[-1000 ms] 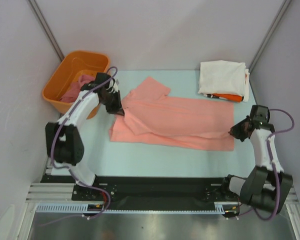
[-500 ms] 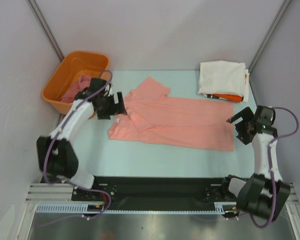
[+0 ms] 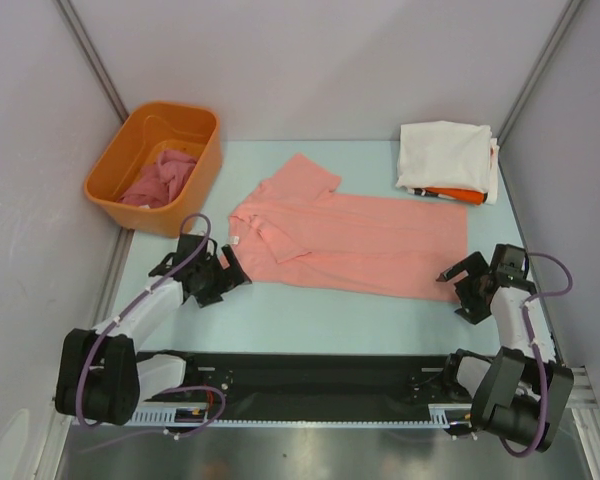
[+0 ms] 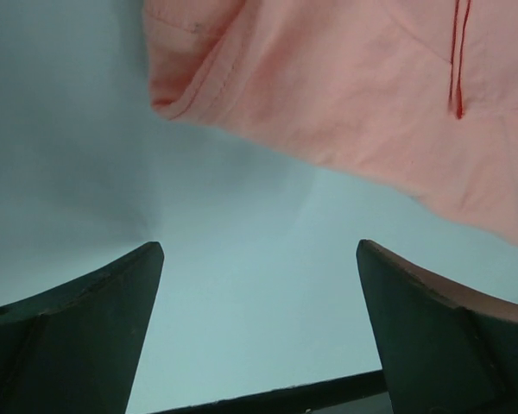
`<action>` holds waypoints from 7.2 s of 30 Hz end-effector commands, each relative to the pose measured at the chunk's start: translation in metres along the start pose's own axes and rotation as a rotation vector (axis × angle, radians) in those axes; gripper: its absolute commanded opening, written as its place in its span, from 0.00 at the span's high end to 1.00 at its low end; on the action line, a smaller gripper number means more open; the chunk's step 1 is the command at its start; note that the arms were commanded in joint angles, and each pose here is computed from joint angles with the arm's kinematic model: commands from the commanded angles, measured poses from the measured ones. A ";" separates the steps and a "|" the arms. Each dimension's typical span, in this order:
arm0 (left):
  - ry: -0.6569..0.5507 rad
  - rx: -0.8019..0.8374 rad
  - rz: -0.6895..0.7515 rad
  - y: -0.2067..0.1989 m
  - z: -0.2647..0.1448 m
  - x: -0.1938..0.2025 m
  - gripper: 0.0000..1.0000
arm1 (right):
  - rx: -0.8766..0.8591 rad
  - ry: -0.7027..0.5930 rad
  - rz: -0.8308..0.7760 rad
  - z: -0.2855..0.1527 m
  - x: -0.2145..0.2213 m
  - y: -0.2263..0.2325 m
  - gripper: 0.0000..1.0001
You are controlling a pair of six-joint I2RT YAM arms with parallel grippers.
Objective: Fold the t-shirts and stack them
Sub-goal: Fold the tshirt
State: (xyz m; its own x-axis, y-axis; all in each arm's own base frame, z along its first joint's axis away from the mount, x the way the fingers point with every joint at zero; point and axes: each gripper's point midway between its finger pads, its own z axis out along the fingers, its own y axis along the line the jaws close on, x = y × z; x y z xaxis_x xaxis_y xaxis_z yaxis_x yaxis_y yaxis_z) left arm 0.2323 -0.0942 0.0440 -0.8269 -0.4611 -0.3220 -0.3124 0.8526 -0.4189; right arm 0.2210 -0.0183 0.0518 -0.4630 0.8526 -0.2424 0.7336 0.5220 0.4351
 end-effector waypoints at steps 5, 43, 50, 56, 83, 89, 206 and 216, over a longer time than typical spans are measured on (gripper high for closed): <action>-0.113 0.034 -0.110 -0.007 0.022 -0.030 0.00 | 0.000 -0.034 -0.003 0.024 -0.012 -0.002 0.07; -0.228 0.012 -0.165 0.001 -0.045 -0.018 0.97 | -0.069 0.034 0.052 -0.012 -0.018 0.007 1.00; -0.165 -0.001 -0.197 0.015 -0.040 0.011 0.93 | -0.013 -0.036 0.113 -0.015 -0.016 -0.011 0.92; -0.133 0.006 -0.237 0.016 -0.042 0.021 0.90 | 0.009 -0.026 0.166 -0.014 0.001 -0.024 0.57; -0.279 0.223 0.524 -0.235 0.066 -0.275 0.37 | -0.275 -0.173 -0.357 -0.111 -0.019 0.102 0.00; -0.267 0.209 0.475 -0.236 0.146 -0.299 0.35 | -0.288 -0.165 -0.442 -0.121 -0.007 0.109 0.00; -0.154 0.183 0.241 -0.103 -0.048 -0.077 1.00 | 0.176 -0.208 -0.396 0.020 -0.119 0.077 1.00; -0.134 0.182 0.211 -0.100 -0.077 -0.067 1.00 | 0.189 -0.215 -0.383 0.015 -0.119 0.071 1.00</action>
State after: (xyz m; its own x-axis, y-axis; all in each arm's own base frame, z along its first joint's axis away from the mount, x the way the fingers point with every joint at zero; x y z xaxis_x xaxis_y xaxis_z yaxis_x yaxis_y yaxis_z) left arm 0.2904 -0.1277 0.1560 -0.7978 -0.2985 -0.5239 -0.0425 0.8945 -0.4450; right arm 0.3358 -0.0755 0.0860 -0.6461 0.5827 -0.4929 0.6135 0.7807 0.1187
